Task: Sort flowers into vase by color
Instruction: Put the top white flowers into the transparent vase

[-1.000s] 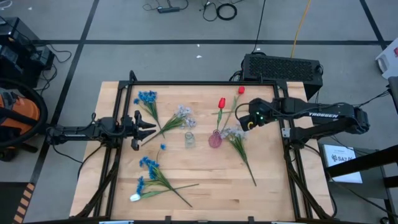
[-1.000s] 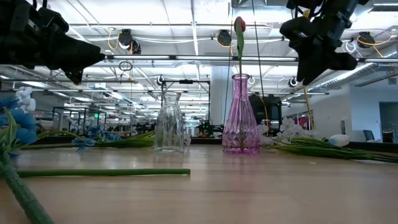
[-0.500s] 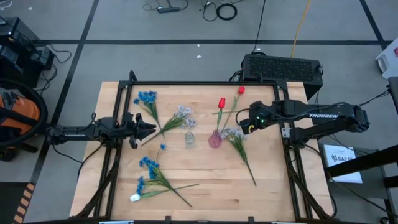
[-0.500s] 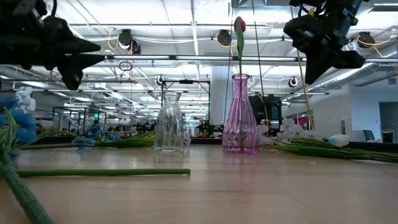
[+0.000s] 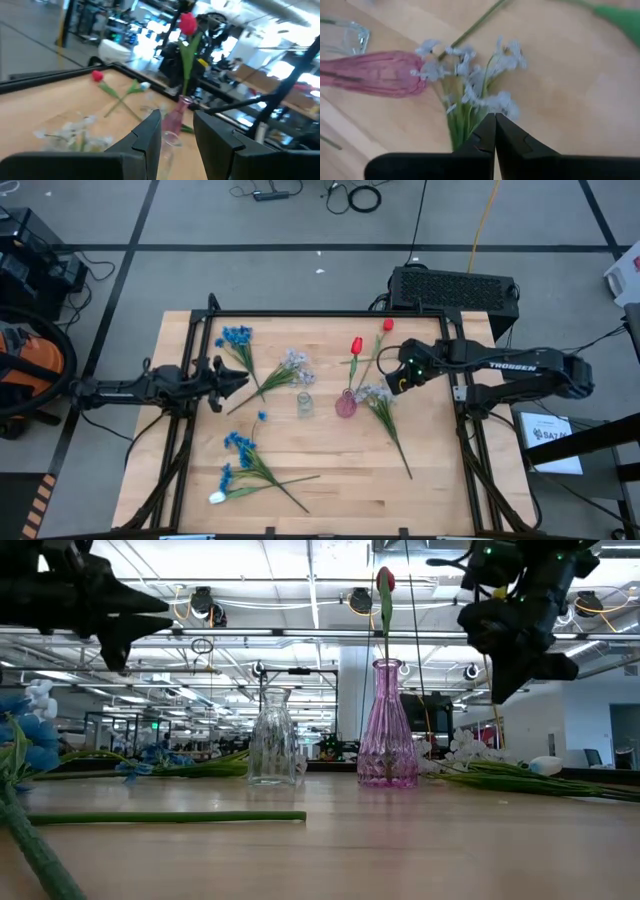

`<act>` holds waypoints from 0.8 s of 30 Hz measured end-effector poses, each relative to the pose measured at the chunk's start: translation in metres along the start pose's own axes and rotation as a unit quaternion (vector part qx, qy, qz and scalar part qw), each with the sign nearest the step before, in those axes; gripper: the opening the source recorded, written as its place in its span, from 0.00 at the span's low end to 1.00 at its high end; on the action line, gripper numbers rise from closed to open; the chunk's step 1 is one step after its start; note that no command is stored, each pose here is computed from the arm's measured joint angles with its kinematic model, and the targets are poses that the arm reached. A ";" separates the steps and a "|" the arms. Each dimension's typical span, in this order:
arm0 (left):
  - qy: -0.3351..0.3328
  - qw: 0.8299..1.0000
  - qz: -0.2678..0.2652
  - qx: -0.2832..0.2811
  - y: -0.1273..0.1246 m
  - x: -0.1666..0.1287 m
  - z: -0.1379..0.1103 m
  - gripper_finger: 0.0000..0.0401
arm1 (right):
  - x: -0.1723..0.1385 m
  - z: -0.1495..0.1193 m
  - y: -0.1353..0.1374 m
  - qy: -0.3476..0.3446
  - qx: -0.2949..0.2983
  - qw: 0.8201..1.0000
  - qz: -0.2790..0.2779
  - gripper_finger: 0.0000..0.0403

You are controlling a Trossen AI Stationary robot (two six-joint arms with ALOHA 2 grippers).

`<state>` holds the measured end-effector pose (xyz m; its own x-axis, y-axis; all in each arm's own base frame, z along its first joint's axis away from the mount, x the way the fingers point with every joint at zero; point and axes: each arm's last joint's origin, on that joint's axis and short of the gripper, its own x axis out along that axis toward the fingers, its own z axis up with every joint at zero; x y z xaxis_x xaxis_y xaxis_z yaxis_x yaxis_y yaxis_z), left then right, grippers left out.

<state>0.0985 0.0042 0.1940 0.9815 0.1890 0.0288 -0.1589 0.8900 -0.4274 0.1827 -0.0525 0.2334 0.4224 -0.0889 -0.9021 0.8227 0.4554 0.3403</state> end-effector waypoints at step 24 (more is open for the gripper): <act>0.129 0.953 0.272 0.023 -0.062 0.109 0.037 0.30 | -0.017 0.061 -0.087 -0.052 -0.141 0.988 0.046 0.00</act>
<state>0.2118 -0.0151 0.2572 0.7452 0.5252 -0.4109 -0.6507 0.7076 -0.2756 0.1270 -0.1444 0.2354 0.5389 -0.1196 -0.8338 0.6463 0.6936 0.3182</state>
